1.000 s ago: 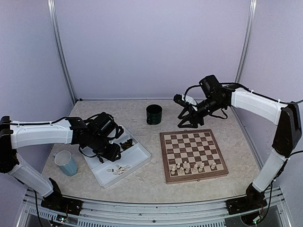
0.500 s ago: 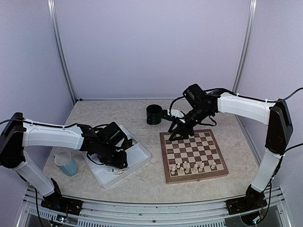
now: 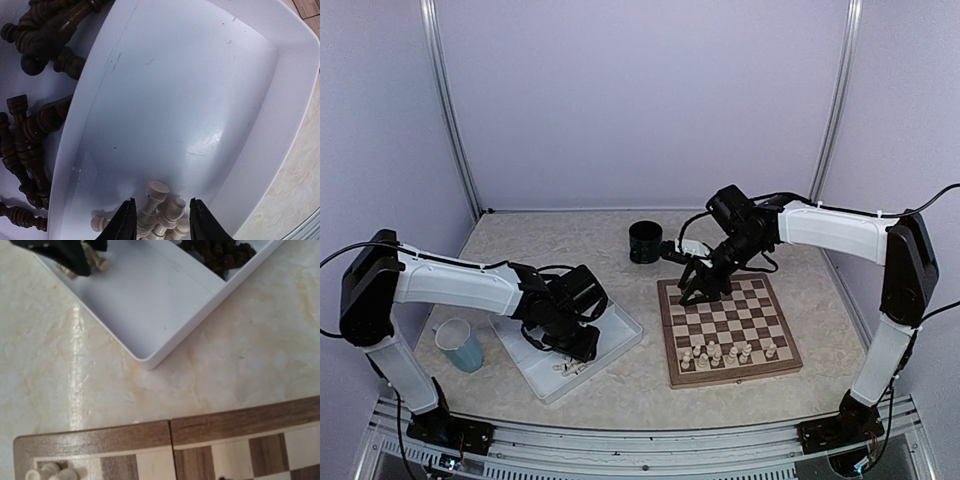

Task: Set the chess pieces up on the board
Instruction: Pick up the chess pile from the storage box.

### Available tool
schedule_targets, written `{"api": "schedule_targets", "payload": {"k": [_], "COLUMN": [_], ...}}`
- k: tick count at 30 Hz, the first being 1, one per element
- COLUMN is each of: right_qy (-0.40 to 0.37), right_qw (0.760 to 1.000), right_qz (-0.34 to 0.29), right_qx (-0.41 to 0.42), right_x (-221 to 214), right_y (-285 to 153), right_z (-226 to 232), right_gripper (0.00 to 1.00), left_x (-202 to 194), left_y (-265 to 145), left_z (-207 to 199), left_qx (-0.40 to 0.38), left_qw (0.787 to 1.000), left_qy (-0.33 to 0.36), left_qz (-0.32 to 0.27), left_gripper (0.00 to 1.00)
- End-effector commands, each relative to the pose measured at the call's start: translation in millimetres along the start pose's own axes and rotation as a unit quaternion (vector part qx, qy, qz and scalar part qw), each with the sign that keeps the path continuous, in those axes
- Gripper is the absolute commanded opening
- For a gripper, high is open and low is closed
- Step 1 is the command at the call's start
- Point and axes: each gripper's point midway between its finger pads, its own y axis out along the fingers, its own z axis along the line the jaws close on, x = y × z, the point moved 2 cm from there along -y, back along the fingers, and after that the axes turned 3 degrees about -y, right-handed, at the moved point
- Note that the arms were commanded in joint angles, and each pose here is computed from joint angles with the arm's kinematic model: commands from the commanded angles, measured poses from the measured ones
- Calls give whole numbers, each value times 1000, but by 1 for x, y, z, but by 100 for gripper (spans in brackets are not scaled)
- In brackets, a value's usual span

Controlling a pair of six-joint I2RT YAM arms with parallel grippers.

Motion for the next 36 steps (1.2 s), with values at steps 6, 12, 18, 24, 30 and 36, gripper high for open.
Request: {"api": "schedule_targets", "payload": {"k": [6, 12, 18, 24, 30, 36], "right_qy": [0, 4, 6, 13, 20, 41], "right_qw": [1000, 1000, 1000, 1000, 999, 995], "right_qz": [3, 3, 3, -3, -30, -84], "right_qx": [13, 20, 23, 27, 16, 24], "right_x": [-2, -4, -5, 4, 23, 55], "right_y": [8, 12, 14, 13, 4, -3], "right_z": [5, 5, 5, 2, -5, -16], "right_gripper": [50, 50, 50, 50, 47, 49], "left_x": [-5, -23, -42, -45, -21, 34], "left_y": [-4, 0, 14, 32, 19, -26], "left_z": [16, 17, 19, 15, 12, 14], "left_qx": [20, 5, 14, 17, 15, 3], "left_qw": [999, 997, 994, 992, 997, 993], "left_qy": [12, 8, 22, 49, 55, 51], "left_qz": [32, 70, 108, 119, 60, -103], "left_gripper": [38, 31, 34, 27, 16, 15]}}
